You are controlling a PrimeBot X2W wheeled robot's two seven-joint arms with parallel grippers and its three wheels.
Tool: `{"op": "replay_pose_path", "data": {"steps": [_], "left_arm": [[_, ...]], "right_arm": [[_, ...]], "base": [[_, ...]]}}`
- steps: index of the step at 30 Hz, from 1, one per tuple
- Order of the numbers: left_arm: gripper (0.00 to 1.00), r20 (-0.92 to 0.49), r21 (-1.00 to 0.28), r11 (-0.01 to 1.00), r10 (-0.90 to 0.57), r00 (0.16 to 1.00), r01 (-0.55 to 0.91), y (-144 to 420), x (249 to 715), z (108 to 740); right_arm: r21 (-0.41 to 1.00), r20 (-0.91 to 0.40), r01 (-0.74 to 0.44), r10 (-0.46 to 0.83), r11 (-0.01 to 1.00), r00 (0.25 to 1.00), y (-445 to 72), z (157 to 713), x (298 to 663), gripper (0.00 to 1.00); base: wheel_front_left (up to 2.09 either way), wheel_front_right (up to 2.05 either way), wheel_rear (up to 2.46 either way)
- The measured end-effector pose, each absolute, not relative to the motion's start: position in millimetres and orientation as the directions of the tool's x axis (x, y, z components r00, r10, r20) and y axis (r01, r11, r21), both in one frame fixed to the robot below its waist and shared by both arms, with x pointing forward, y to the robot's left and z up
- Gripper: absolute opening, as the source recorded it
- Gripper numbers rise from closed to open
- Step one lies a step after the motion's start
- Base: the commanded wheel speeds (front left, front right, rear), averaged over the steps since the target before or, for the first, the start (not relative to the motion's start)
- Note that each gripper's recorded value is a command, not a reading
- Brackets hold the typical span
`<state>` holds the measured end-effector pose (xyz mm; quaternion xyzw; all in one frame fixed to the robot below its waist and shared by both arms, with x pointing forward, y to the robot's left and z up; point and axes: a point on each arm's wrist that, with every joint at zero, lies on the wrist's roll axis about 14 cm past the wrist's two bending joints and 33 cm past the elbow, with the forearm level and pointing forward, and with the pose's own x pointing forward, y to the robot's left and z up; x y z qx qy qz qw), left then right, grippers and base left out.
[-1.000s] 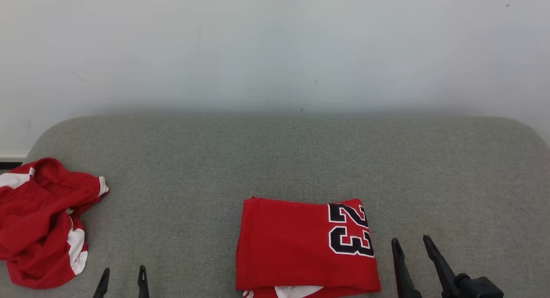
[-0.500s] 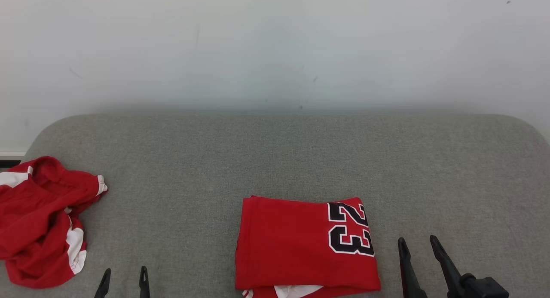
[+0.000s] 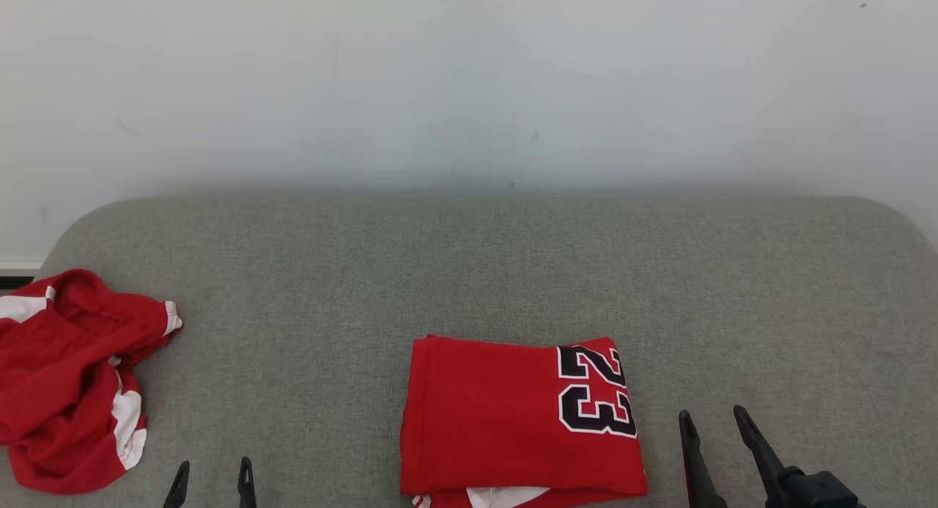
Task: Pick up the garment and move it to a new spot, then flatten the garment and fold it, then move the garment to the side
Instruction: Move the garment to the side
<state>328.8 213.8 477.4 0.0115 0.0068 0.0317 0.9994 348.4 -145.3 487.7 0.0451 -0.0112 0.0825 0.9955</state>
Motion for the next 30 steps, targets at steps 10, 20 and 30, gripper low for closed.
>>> {"op": "replay_pose_path", "data": {"steps": [10,20,30], "left_arm": [[1.00,-0.015,0.027,0.997,0.066,0.998,-0.065,215.0,326.1,476.5],[1.00,-0.009,0.023,0.997,0.074,0.997,-0.074,216.5,325.2,478.5],[1.00,-0.002,0.015,0.997,0.080,0.997,-0.080,218.4,323.7,480.6]], "right_arm": [[0.066,0.038,-0.155,0.153,0.986,0.987,-149.9,490.6,348.9,1.00],[0.066,0.040,-0.152,0.149,0.986,0.988,-151.3,491.4,349.6,1.00],[0.078,0.032,-0.149,0.147,0.986,0.989,-151.6,488.8,349.6,1.00]], "base": [[0.00,0.00,0.00],[0.00,0.00,0.00],[0.00,0.00,0.00]]}}
